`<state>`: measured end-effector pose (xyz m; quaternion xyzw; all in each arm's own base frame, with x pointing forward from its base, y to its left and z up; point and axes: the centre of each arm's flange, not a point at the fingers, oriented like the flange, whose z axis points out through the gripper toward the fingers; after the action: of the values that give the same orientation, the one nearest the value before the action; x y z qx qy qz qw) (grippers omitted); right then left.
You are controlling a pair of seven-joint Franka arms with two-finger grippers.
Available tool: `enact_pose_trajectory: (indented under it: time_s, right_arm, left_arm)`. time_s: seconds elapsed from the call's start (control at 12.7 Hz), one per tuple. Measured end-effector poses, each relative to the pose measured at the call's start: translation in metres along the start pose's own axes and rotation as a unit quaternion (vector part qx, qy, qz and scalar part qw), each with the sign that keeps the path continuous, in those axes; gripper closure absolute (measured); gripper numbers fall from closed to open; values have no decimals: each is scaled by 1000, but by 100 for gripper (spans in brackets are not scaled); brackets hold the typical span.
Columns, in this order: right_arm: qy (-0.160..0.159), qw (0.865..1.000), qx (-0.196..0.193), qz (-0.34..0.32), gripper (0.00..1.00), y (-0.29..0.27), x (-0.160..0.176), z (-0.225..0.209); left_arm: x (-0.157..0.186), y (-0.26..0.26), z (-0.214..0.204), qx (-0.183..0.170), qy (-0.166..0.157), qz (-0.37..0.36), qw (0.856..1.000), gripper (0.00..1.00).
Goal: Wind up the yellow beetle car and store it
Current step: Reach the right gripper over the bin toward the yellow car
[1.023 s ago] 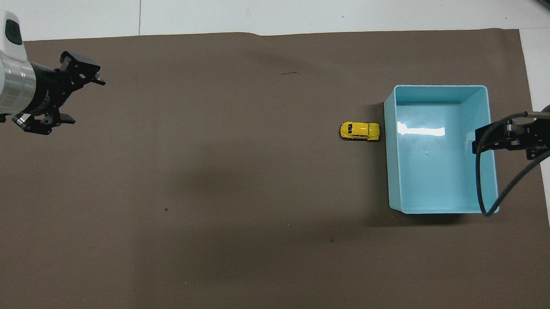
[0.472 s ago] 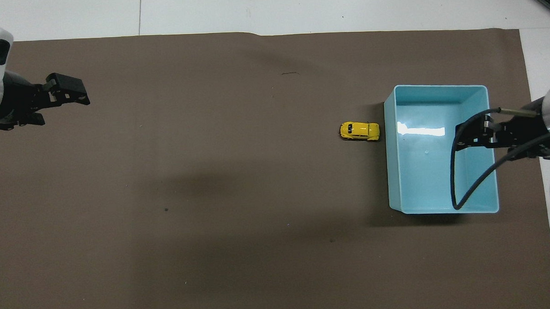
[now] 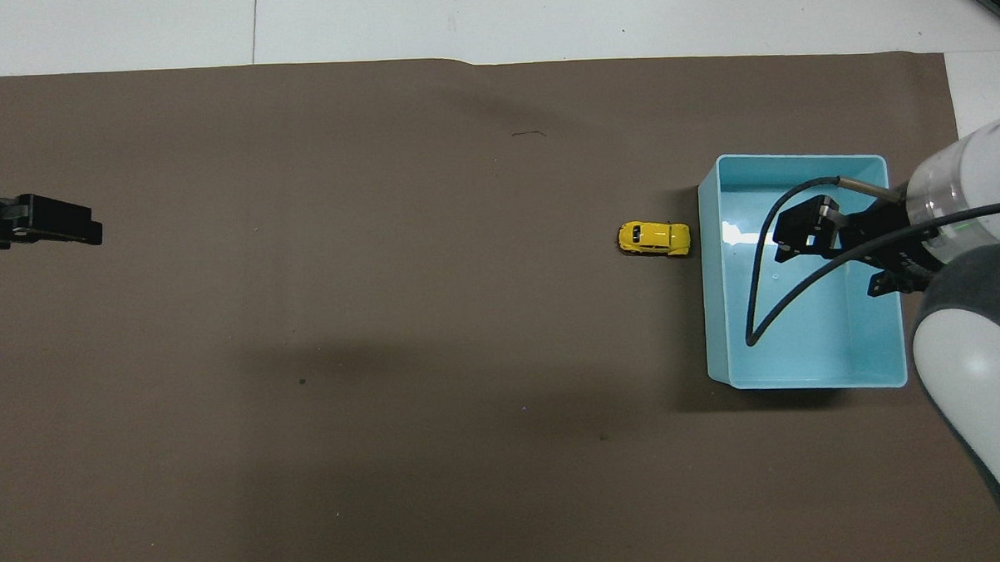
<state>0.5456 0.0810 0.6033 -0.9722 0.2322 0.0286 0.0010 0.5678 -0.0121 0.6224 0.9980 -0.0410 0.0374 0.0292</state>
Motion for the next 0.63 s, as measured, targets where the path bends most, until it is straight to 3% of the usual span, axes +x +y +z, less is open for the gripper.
enact_pose_trajectory:
  time_s: [0.24, 0.39, 0.63]
  right_arm:
    - [0, 998, 0, 63, 0, -10, -3, 6]
    - [-3, 995, -2, 100, 0, -17, 0, 15]
    - [-2, 987, -1, 163, 0, -32, 4, 30]
  left_arm:
    - [-17, -3, -19, 23, -15, 5, 1000, 0]
    - [-23, 5, -24, 22, -30, 14, 999, 0]
    - [-23, 16, -27, 22, -29, 24, 999, 0]
